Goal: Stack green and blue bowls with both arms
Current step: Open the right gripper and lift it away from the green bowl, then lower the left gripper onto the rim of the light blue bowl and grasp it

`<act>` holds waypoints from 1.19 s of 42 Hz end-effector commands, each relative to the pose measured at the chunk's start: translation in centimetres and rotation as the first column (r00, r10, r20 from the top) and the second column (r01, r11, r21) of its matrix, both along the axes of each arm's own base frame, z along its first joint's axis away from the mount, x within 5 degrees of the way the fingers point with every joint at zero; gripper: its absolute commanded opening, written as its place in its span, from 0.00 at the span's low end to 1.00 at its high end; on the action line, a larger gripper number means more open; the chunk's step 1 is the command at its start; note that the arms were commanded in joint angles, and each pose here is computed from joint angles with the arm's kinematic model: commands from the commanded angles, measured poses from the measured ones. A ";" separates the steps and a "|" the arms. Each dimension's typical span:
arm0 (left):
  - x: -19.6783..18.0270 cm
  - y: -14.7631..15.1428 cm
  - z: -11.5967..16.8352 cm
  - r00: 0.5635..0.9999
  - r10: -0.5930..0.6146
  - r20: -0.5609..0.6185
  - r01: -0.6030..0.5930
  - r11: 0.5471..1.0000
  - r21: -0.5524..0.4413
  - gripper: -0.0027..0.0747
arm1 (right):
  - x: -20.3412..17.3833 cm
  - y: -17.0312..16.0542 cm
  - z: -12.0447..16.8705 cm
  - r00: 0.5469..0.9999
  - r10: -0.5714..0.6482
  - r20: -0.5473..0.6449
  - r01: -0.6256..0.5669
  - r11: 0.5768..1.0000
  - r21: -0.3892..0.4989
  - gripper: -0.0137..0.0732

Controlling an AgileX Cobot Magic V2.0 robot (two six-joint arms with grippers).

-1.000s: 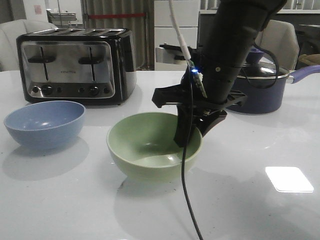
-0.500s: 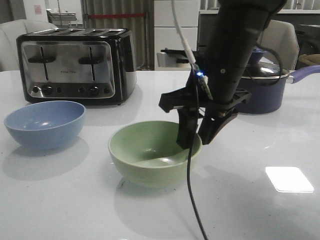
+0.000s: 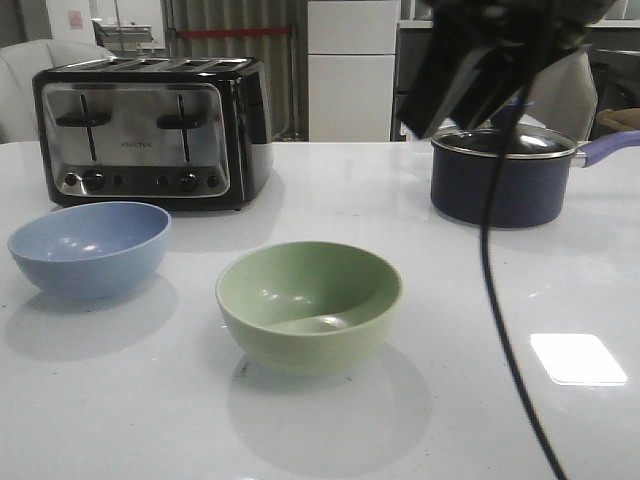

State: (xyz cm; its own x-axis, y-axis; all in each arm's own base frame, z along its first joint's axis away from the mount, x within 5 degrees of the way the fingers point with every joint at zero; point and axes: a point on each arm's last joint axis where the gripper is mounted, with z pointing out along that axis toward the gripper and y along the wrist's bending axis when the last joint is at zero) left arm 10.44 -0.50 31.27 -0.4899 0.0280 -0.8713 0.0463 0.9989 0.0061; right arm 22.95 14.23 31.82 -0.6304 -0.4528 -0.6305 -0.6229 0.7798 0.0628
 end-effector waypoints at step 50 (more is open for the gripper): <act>22.9 -4.5 -5.2 0.871 -0.068 -0.486 0.094 0.995 0.029 0.79 | -13.2 -7.2 2.4 0.959 -0.011 0.283 -0.033 0.988 0.150 0.60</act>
